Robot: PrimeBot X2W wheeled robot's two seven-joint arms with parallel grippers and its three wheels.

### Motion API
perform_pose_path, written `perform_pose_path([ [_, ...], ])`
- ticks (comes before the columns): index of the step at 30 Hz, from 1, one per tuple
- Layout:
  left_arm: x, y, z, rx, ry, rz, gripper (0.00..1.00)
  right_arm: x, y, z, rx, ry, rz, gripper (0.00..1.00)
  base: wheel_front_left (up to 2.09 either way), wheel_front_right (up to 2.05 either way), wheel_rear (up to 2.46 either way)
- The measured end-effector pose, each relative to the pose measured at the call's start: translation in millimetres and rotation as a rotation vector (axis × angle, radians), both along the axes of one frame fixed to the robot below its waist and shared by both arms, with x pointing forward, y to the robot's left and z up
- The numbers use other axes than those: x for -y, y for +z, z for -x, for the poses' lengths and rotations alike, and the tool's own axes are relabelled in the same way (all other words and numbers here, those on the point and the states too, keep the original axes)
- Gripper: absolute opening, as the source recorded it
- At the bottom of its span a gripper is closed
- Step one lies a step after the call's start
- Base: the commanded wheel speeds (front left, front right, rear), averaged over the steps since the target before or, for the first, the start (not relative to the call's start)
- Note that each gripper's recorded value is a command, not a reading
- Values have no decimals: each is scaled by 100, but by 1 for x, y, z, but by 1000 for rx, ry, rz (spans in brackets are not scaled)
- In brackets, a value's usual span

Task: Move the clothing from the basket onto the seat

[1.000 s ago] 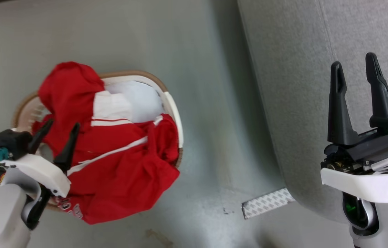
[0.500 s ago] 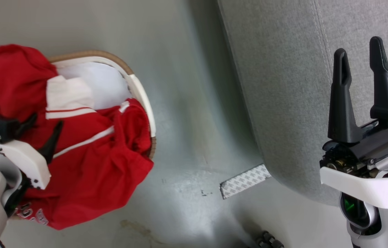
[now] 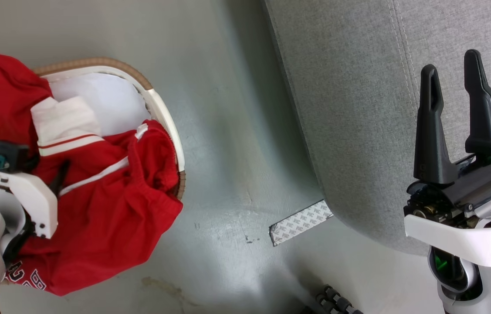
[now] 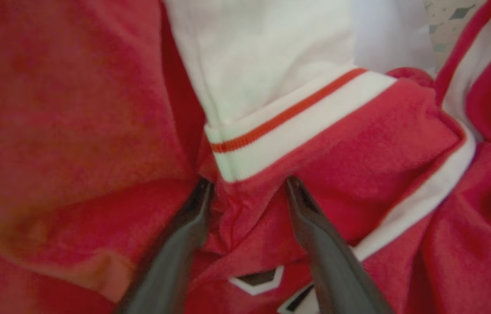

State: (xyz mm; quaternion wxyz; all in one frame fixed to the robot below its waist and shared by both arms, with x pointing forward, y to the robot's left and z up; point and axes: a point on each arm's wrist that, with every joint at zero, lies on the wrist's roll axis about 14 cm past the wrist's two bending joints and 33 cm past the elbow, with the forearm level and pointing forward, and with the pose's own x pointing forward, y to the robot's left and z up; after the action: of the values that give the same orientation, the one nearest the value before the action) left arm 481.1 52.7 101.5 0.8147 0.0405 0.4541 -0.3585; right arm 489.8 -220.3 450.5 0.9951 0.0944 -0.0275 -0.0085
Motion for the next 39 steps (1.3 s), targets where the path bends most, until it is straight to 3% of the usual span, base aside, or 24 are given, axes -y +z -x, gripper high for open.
perform_pose_path([
  [1,0,0,-1,2,-1,0,0,0,-1,0,-1,0,-1,100,0,0,0],
  [8,1,10,-5,27,6,21,0,-2,1,-1,3,5,-9,100,0,0,0],
  [15,15,55,-11,91,38,96,0,-3,26,2,56,7,-1,100,0,0,0],
  [26,20,173,-37,298,98,212,0,-13,72,20,146,25,4,100,0,0,0],
  [39,4,315,-26,587,209,319,0,-33,120,59,241,64,-39,100,0,0,0],
])
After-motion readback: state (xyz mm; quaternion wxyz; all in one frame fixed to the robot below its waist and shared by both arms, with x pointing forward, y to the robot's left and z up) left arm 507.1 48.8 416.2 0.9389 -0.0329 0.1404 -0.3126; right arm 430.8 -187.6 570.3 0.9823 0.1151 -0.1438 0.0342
